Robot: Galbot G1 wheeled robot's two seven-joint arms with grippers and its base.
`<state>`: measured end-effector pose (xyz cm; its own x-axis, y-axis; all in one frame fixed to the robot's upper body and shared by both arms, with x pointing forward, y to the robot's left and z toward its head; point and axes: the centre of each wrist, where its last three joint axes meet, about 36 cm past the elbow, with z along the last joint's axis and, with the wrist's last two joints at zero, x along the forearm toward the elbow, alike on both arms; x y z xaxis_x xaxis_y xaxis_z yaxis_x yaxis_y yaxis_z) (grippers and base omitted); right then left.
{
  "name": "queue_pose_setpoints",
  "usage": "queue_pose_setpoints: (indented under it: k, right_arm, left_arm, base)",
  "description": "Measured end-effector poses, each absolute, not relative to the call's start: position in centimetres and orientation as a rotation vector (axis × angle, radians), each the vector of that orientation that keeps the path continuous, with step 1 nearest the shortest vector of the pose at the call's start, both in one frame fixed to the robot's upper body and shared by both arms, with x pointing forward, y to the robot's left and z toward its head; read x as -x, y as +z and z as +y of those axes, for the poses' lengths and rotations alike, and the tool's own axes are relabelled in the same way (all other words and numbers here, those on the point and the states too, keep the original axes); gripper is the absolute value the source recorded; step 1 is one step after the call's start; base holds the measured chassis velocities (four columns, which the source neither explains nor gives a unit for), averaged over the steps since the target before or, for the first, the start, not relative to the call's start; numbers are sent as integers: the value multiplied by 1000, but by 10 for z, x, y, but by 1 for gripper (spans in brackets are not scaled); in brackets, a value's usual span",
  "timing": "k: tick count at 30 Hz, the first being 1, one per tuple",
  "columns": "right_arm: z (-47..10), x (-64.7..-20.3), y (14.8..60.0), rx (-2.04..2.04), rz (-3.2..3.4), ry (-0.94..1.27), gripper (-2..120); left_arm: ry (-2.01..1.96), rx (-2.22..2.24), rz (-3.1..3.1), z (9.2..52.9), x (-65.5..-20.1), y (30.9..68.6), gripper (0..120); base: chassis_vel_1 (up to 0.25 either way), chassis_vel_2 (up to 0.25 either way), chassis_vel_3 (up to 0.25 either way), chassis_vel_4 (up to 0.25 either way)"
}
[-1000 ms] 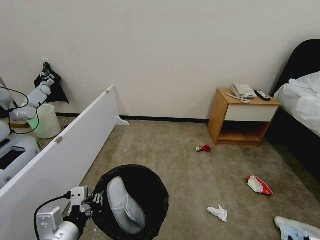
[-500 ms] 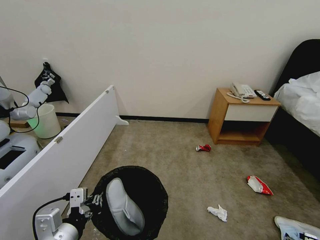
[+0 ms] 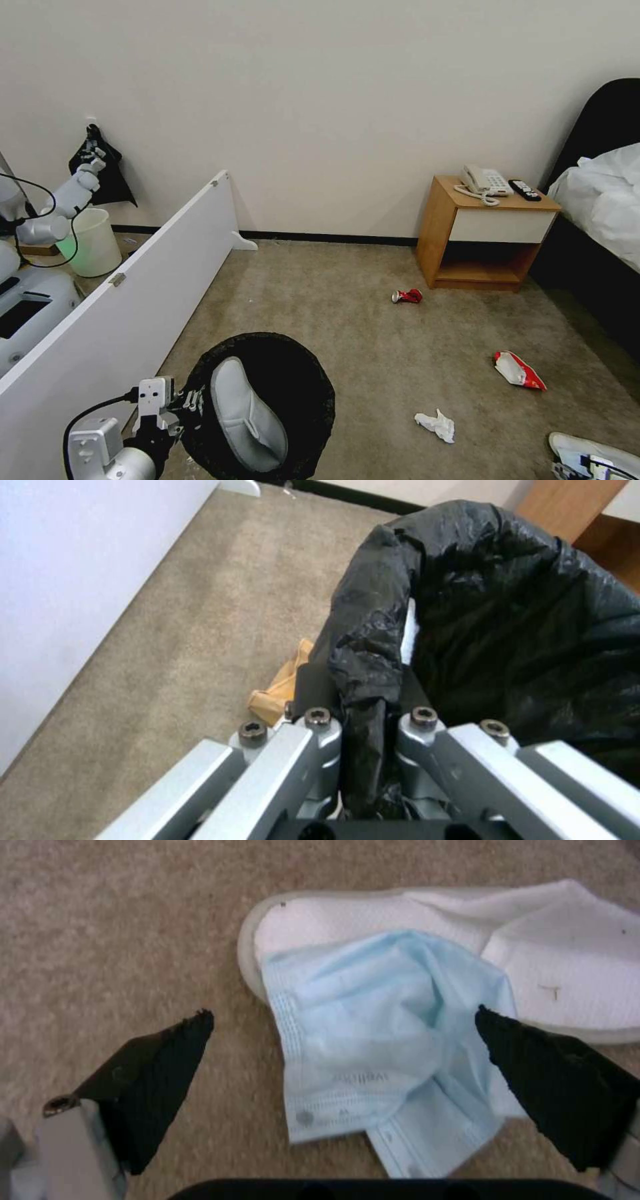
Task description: Pick up the trash bin, then pick up the garbage from the floor and place it into the trash bin.
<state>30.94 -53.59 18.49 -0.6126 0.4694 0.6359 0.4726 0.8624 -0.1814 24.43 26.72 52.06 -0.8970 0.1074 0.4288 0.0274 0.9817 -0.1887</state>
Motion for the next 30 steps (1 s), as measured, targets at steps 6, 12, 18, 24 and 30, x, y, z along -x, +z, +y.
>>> queue_pose_setpoints:
  k: [6, 12, 18, 24, 30]
  right_arm:
    - [-538, -318, 181, 705, -2312, -17, 93]
    - [-547, -316, 178, 740, -2283, -8, 65]
    - [-554, -313, 176, 764, -2265, -6, 44]
    - [-557, -311, 174, 779, -2250, -7, 25]
    - [-558, -311, 174, 780, -2249, -9, 4]
  left_arm:
    - [248, 96, -2678, 267, -244, 521, 4]
    - [249, 98, -2678, 267, -244, 521, 4]
    - [250, 98, -2677, 267, -245, 521, 4]
    - [250, 99, -2675, 267, -244, 521, 4]
    - [251, 102, -2677, 266, -244, 522, 4]
  base:
    - [0, 0, 0, 0]
    - [0, 0, 0, 0]
    - [0, 0, 0, 0]
    - [0, 0, 0, 0]
    - [0, 0, 0, 0]
